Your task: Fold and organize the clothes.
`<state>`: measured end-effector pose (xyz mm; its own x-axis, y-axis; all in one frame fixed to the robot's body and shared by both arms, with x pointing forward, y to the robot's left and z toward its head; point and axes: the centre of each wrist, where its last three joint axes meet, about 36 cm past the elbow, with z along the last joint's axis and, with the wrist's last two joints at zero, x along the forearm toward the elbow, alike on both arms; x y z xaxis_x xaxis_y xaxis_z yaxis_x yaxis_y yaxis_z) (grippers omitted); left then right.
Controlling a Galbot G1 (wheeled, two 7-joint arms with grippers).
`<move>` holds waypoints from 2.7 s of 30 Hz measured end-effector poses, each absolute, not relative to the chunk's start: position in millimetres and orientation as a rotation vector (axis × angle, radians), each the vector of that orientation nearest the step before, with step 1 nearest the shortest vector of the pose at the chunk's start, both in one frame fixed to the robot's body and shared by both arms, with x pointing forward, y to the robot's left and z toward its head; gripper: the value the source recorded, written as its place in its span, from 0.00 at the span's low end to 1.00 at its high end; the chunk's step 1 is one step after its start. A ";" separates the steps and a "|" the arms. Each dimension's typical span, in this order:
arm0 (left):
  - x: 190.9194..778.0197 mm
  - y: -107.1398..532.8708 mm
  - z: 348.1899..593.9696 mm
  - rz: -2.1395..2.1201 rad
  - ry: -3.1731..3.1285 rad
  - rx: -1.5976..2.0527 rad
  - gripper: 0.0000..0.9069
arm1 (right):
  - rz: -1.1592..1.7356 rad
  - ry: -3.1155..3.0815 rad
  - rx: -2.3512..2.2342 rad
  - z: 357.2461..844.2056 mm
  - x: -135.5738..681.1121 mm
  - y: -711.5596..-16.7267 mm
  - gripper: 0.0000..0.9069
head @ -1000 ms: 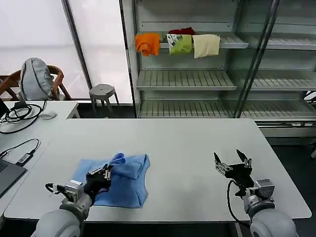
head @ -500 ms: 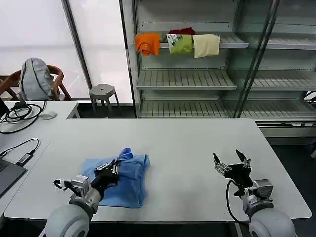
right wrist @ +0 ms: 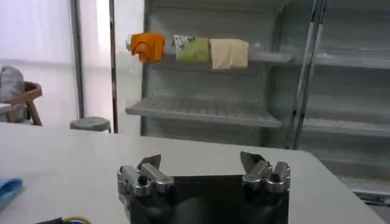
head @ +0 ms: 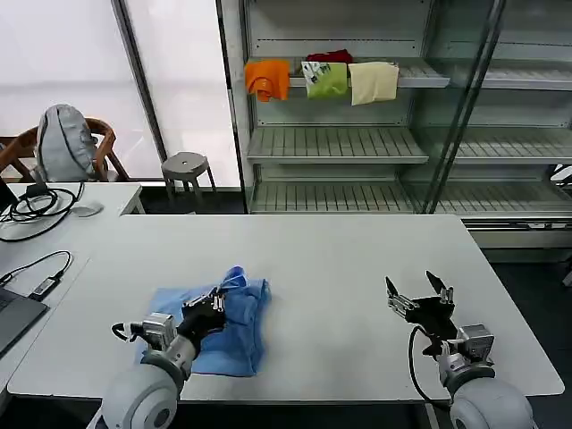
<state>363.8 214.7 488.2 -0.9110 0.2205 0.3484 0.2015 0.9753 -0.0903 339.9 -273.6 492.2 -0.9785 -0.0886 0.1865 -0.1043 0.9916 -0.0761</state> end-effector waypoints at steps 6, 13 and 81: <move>367.1 207.4 484.8 0.090 -2.757 -0.306 0.48 | 0.128 -2.951 0.146 492.0 339.9 -273.0 1.00; 367.1 199.2 483.2 0.122 -2.758 -0.356 1.00 | 0.125 -2.954 0.152 492.5 340.8 -271.3 1.00; 329.2 299.1 405.2 0.271 -2.656 0.082 0.01 | 0.099 -2.976 0.199 496.8 326.4 -250.1 1.00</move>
<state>329.2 299.1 405.2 -0.8894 -0.0115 0.4569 -0.1037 0.9787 -0.1772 326.4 -250.1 496.8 -0.9788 -0.1273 0.1606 -0.1377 0.9889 -0.0554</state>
